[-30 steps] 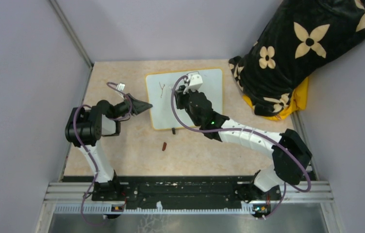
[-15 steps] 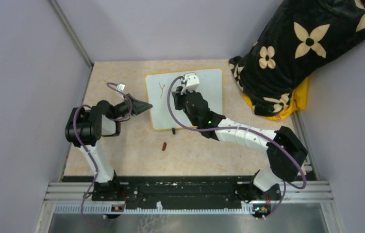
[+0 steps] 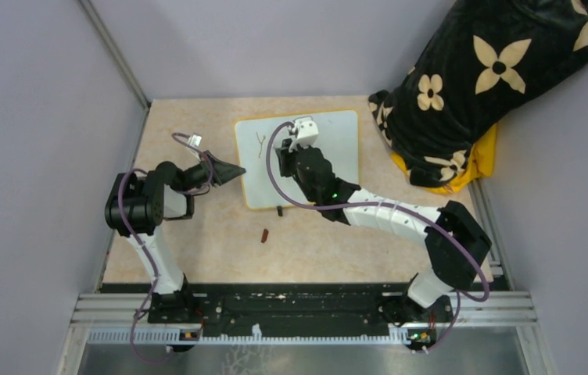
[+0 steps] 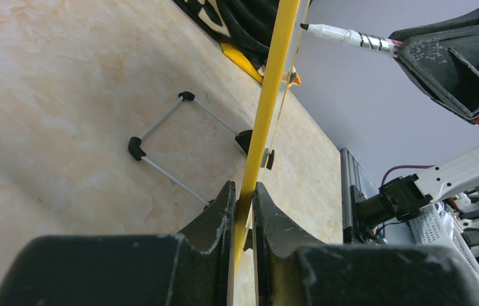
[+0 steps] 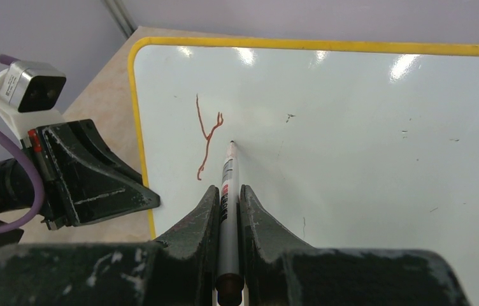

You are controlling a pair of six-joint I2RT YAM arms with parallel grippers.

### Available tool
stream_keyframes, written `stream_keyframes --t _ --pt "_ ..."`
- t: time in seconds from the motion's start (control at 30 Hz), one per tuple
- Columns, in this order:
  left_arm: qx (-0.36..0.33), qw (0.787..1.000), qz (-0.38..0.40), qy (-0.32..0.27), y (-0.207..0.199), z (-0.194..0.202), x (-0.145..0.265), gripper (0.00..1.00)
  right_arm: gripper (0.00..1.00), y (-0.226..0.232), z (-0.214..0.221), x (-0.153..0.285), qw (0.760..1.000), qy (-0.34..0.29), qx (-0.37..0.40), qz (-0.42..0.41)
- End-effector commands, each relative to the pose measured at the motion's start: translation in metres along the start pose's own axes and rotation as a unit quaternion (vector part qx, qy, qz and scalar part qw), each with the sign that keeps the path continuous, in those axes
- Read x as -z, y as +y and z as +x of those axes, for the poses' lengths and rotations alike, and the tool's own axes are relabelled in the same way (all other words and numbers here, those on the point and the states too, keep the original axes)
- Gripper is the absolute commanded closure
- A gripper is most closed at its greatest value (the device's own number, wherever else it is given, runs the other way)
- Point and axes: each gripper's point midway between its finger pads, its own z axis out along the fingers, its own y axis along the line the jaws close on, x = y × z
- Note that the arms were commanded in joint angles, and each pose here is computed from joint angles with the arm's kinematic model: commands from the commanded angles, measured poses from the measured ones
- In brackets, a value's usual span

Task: Write a sentence on the whiteboard

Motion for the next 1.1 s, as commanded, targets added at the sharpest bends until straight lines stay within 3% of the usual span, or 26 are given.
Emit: stream_keyframes --t 0.0,1.07 --pt "-0.106 0.993 0.040 -0.025 -0.021 -0.012 -0.001 1.00 1.00 0.012 -0.020 -0.005 1.000 -0.022 -0.016 -0.009" --pt "-0.101 0.994 0.038 -0.027 -0.021 -0.013 -0.001 1.00 1.00 -0.015 0.004 0.011 1.000 0.016 0.000 0.026"
